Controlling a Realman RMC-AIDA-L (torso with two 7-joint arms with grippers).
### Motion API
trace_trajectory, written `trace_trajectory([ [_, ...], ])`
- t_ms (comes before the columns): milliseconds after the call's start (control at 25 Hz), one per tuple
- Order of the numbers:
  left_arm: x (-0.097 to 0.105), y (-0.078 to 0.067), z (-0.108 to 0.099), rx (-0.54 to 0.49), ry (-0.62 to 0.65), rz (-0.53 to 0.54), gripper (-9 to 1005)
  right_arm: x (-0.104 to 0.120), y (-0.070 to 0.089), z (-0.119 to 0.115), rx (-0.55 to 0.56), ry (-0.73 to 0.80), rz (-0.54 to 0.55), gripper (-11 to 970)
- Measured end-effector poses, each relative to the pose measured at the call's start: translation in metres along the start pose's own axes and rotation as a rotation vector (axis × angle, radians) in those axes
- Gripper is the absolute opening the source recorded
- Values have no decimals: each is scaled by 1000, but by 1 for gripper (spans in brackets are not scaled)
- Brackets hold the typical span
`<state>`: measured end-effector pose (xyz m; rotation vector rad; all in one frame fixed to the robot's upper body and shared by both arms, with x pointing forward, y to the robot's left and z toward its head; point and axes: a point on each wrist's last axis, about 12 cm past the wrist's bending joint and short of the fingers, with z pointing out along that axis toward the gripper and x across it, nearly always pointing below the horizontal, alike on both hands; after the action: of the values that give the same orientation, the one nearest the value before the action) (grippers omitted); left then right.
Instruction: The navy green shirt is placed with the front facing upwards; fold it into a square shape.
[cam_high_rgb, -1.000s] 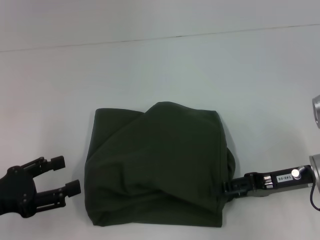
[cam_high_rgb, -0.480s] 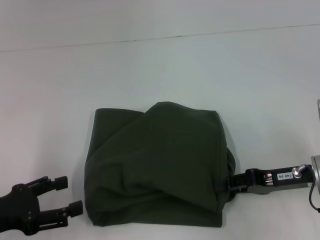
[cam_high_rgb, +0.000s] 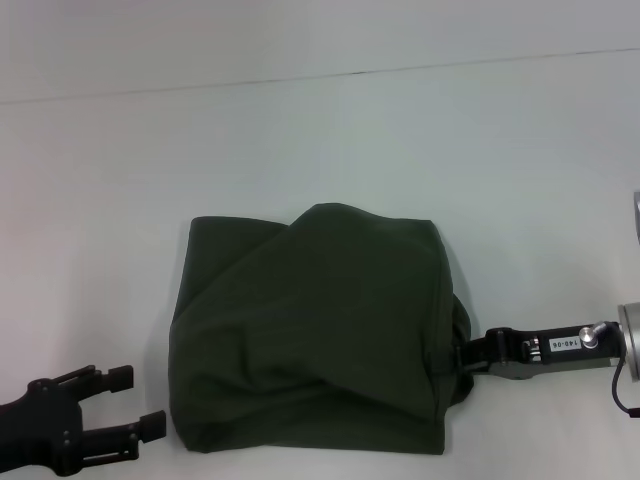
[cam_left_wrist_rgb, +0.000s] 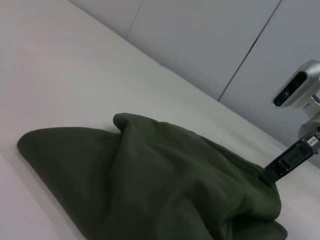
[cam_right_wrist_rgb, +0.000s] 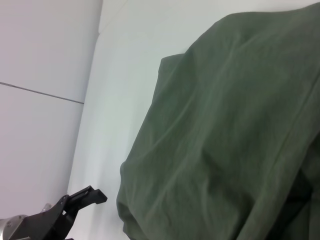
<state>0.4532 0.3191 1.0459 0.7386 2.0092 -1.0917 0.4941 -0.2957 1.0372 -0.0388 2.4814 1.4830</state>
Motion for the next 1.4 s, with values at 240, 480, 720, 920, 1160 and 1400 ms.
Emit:
trace_trajectory([
  [240,0,0,2,7,5,1,904,1,-1,-2,-6,-9,4,25],
  [480,5,0,2,-1,24,-9,901,1,0,-4,-15,-21,2,23],
  [720,8,2,6,-22,34,-18,897,1,1,-4,-24,-25,4,22],
  [920,8,3,12,-24,50,-6,894,1,0,-5,-24,-27,5,21],
  [1160,7,0,17,8,66,6,890,1,0,-5,-25,-28,5,21],
  [1400,6,0,22,12,65,21,887,1,0,-5,-27,-36,8,22],
])
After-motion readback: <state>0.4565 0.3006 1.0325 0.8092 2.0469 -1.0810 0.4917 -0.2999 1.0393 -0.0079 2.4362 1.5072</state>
